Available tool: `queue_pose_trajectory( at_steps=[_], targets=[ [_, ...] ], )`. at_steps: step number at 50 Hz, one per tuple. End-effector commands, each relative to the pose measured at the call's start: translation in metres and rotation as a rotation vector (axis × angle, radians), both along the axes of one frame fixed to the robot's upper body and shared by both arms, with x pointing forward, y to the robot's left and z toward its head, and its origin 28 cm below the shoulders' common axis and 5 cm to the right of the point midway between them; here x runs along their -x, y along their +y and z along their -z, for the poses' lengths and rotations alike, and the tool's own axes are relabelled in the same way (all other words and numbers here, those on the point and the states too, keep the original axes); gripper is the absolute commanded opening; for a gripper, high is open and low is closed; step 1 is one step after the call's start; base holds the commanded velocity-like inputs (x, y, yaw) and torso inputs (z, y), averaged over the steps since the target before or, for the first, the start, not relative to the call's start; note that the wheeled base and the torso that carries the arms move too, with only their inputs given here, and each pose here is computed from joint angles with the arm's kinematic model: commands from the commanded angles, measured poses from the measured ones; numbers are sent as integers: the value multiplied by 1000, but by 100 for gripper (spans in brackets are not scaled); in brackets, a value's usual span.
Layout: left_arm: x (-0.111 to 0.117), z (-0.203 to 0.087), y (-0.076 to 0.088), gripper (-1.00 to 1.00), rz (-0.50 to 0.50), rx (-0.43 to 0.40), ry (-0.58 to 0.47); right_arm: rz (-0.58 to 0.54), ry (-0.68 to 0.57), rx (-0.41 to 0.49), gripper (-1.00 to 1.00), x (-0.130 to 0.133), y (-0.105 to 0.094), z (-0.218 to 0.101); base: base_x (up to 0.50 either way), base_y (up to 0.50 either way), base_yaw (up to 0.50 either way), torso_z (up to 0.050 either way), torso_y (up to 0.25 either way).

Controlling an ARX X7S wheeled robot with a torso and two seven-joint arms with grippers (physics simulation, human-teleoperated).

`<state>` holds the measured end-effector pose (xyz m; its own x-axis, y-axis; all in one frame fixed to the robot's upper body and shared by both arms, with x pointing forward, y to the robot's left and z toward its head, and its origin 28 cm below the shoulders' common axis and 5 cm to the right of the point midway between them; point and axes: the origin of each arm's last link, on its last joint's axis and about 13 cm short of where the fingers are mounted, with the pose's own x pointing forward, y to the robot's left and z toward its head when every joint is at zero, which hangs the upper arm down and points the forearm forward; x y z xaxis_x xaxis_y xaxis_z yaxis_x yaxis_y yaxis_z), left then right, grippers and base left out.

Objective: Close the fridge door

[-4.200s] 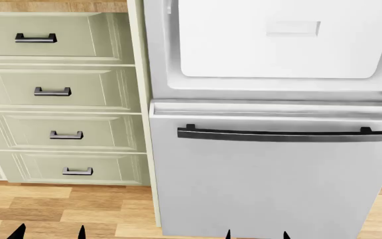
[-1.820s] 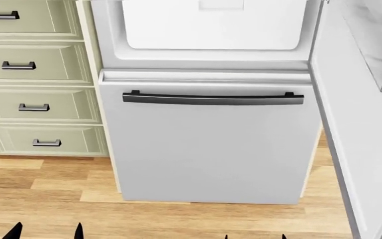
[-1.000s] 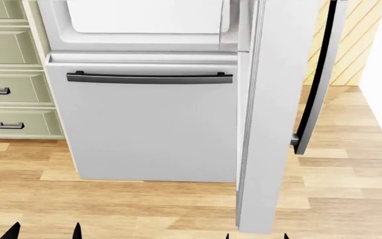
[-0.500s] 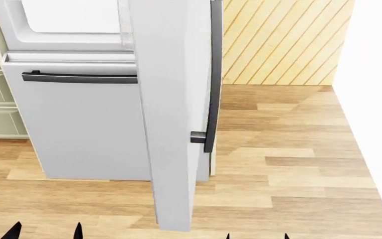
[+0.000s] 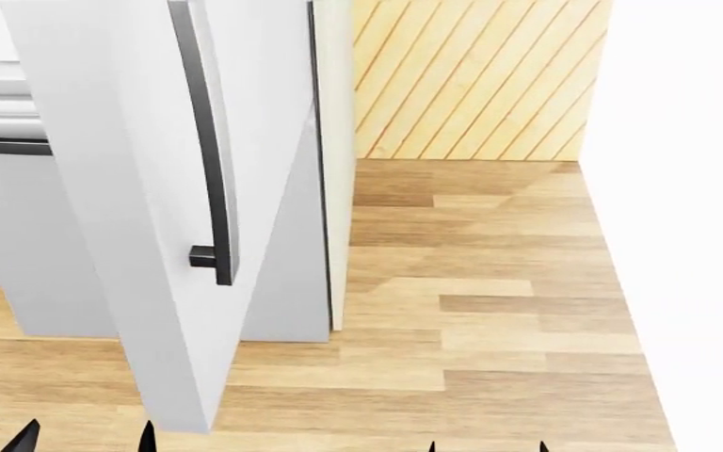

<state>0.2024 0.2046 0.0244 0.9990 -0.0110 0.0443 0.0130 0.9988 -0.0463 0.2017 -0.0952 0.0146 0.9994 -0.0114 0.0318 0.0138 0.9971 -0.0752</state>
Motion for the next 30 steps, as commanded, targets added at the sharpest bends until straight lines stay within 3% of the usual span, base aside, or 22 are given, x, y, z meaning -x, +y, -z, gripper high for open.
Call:
queue_pose_trajectory(
  at_steps=[1, 30],
  targets=[
    [0, 0, 0, 100, 0, 0, -1, 1, -1, -1, 100, 0, 0, -1, 0, -500, 0, 0, 0],
    [0, -1, 0, 100, 1, 2, -2, -1, -4, 3, 100, 0, 0, -1, 0, -500, 0, 0, 0]
  ],
)
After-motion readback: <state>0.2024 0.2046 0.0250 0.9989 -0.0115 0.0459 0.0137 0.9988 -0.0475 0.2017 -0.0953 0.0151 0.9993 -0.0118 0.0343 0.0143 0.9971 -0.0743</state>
